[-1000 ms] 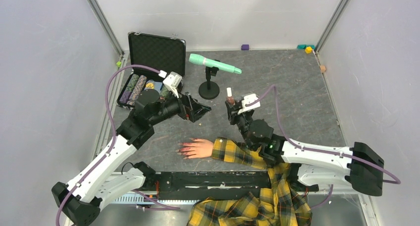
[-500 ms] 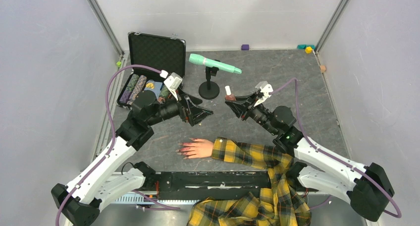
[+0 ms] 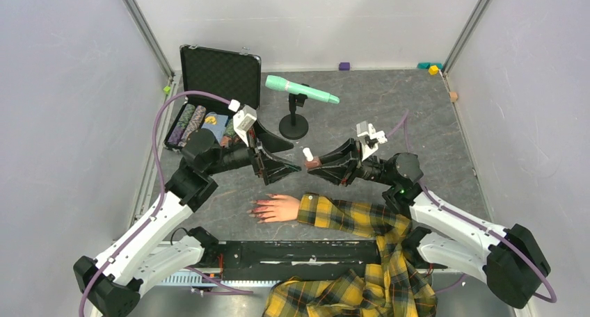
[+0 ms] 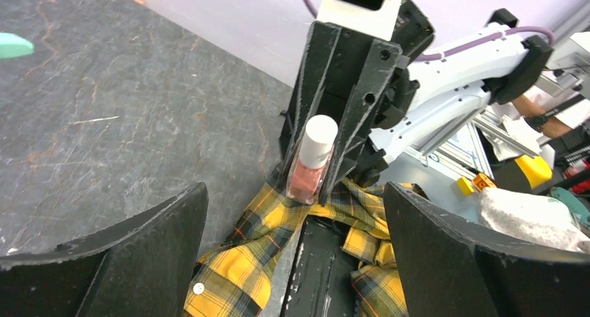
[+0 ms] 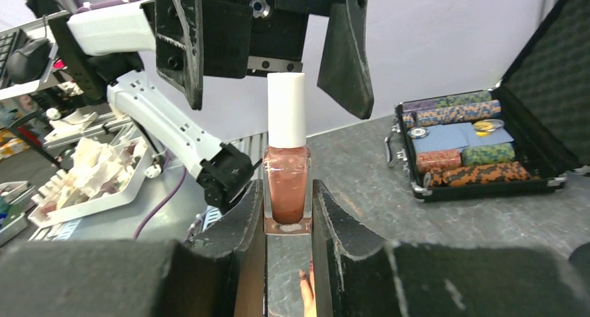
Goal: Paint the nails
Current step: Unscrew the nail polish bottle.
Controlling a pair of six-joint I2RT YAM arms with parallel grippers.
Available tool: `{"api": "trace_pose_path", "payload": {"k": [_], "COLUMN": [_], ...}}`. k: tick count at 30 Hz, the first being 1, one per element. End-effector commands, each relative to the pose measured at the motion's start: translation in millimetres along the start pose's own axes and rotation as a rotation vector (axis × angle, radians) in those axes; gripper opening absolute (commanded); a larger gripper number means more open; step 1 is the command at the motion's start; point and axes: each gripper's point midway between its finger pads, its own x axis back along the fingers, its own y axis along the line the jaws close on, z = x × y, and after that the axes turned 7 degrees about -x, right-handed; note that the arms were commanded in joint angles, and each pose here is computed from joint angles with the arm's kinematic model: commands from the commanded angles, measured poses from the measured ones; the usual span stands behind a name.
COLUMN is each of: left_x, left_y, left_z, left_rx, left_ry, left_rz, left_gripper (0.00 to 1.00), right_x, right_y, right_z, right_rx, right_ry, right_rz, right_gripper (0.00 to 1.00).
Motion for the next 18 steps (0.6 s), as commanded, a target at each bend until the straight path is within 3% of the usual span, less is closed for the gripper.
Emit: {"api": "trace_pose_path", "payload": {"k": [1, 18], "left_x": [1, -3], "left_y": [-22, -8], "left_z": [-11, -3], "left_rx": [-0.026, -0.01], "left_ry": [-0.042, -0.007], "left_rz": [0.114, 0.055], "left_gripper": [1.0, 0.95], "right_x": [-6, -17], "right_y": [23, 18], "right_z": [-14, -1], "right_rx": [0.014, -0.063], "right_ry": [-0.001, 0.051], "right_rz": [-0.119, -0.144], "right_gripper": [0.0, 0.0]}}
